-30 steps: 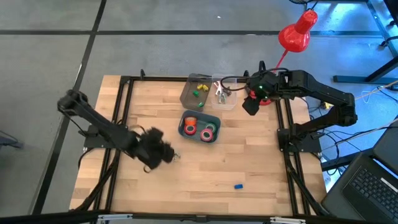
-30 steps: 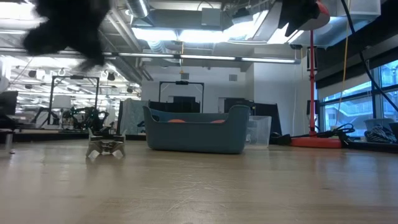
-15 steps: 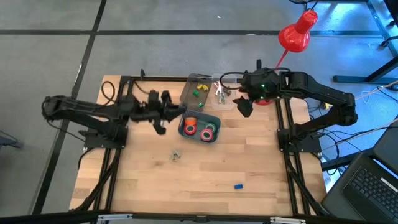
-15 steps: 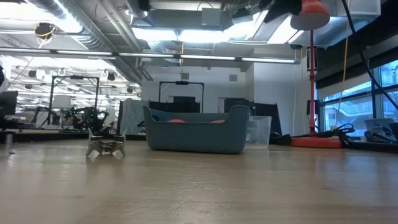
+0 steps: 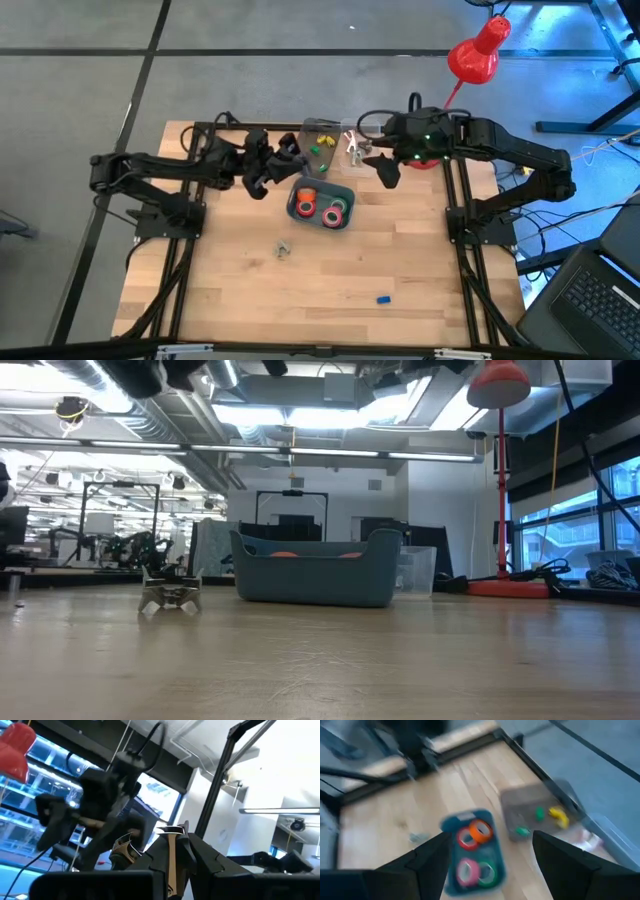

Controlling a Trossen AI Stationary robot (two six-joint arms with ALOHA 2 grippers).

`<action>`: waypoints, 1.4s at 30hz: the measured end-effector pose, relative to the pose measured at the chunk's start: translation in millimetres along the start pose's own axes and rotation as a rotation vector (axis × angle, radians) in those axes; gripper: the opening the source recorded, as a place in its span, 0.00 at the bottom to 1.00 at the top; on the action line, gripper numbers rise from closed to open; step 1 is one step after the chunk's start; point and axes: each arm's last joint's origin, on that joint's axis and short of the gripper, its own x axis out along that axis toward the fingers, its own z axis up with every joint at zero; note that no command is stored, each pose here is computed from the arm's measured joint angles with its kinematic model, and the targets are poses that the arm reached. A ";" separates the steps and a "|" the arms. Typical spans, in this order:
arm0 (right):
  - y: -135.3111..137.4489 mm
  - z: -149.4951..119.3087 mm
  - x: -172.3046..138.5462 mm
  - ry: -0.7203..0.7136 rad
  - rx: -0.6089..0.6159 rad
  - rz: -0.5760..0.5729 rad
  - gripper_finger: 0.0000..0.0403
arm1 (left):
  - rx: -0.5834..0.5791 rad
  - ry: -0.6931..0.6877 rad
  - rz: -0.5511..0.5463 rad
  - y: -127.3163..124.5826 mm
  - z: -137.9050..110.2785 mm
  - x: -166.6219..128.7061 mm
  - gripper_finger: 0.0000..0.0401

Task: Pick and place Stapler, Stapler remover, tape
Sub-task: Put the black staple remover into the white bin

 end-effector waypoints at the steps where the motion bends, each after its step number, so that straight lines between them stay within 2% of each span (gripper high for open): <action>1: 1.4 2.7 -0.1 -0.025 0.003 0.023 0.69 | -0.001 0.000 0.002 2.3 -1.1 0.0 0.08; 5: 5.7 15.4 -1.4 -0.152 0.014 0.081 0.69 | 0.001 -0.009 0.002 8.2 3.3 3.4 0.08; 8: 8.7 24.3 -1.8 -0.240 0.006 0.119 0.69 | 0.045 -0.016 0.014 12.6 9.6 9.0 0.08; 12: 11.0 29.9 -0.2 -0.292 0.002 0.139 0.69 | 0.100 0.001 0.029 20.9 18.3 21.3 0.08; 17: 11.5 30.5 3.2 -0.292 0.003 0.137 0.69 | 0.127 0.068 -0.064 24.5 27.3 41.1 0.08; 26: 12.2 32.9 3.3 -0.316 0.005 0.143 0.69 | 0.140 0.151 -0.103 35.5 29.6 67.4 0.08; 42: 12.0 32.1 3.6 -0.309 -0.011 0.138 0.69 | 0.116 0.166 -0.124 35.1 25.6 72.0 0.08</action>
